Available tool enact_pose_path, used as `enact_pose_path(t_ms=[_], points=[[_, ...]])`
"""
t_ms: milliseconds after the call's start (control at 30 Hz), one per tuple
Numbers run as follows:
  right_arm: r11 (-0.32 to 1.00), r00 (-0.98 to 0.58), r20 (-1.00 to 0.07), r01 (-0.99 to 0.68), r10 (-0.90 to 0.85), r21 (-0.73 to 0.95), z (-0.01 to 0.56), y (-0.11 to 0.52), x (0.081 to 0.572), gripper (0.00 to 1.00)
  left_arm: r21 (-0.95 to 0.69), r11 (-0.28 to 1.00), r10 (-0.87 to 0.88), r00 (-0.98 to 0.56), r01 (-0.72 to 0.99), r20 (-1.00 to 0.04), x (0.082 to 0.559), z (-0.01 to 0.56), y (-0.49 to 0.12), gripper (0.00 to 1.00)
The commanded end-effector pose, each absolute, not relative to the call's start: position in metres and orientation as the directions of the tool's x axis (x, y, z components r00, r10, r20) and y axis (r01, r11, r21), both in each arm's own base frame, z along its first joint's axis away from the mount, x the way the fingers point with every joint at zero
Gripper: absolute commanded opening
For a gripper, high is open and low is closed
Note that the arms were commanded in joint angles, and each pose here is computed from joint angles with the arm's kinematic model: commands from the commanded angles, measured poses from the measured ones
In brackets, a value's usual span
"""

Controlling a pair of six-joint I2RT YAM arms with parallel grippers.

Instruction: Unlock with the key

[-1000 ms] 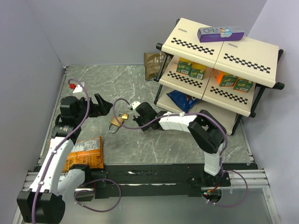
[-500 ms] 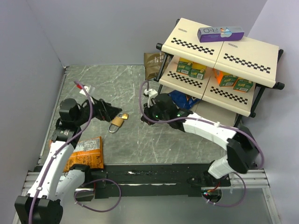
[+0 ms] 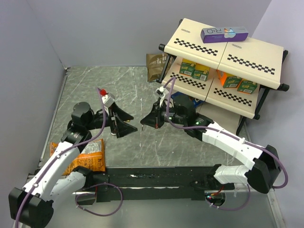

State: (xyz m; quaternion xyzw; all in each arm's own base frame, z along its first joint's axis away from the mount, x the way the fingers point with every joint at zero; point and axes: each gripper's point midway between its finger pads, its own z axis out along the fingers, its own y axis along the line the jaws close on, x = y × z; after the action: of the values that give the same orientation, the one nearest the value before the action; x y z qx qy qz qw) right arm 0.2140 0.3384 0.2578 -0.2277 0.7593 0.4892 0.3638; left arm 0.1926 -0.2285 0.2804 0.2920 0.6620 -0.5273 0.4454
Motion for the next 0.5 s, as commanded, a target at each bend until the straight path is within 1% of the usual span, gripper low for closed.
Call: enact_pose_path(t_ms=[0, 33, 67, 133, 167, 267, 333, 367, 467], points=[[0.273, -0.634, -0.769, -0.729, 0.076, 0.628, 0.298, 0.341, 0.194, 0.0, -0.402, 0.165, -0.052, -0.399, 0.901, -0.915, 0.177, 0.285, -0.242, 0.93], [0.251, -0.635, -0.767, -0.731, 0.09, 0.635, 0.305, 0.341, 0.191, 0.0, -0.408, 0.161, -0.046, -0.406, 0.899, -0.913, 0.177, 0.283, -0.244, 0.91], [0.229, -0.638, -0.765, -0.735, 0.085, 0.638, 0.308, 0.341, 0.187, 0.0, -0.409, 0.149, -0.037, -0.409, 0.9, -0.912, 0.174, 0.281, -0.248, 0.87], [0.204, -0.646, -0.758, -0.733, 0.09, 0.649, 0.313, 0.341, 0.182, 0.0, -0.416, 0.13, -0.023, -0.417, 0.9, -0.909, 0.171, 0.279, -0.251, 0.84], [0.192, -0.644, -0.759, -0.736, 0.095, 0.649, 0.316, 0.34, 0.181, 0.0, -0.419, 0.112, -0.014, -0.42, 0.901, -0.907, 0.167, 0.279, -0.254, 0.81], [0.179, -0.646, -0.757, -0.736, 0.101, 0.652, 0.321, 0.34, 0.178, 0.0, -0.42, 0.082, 0.001, -0.422, 0.904, -0.907, 0.16, 0.278, -0.259, 0.74], [0.164, -0.652, -0.751, -0.734, 0.101, 0.659, 0.323, 0.34, 0.175, 0.0, -0.417, 0.08, 0.004, -0.419, 0.905, -0.908, 0.158, 0.277, -0.26, 0.72], [0.159, -0.656, -0.748, -0.732, 0.101, 0.663, 0.322, 0.339, 0.175, 0.0, -0.419, 0.073, 0.008, -0.421, 0.905, -0.907, 0.156, 0.276, -0.261, 0.68], [0.133, -0.662, -0.743, -0.731, 0.101, 0.669, 0.325, 0.341, 0.172, 0.0, -0.429, 0.06, 0.015, -0.43, 0.901, -0.903, 0.155, 0.275, -0.264, 0.64]])
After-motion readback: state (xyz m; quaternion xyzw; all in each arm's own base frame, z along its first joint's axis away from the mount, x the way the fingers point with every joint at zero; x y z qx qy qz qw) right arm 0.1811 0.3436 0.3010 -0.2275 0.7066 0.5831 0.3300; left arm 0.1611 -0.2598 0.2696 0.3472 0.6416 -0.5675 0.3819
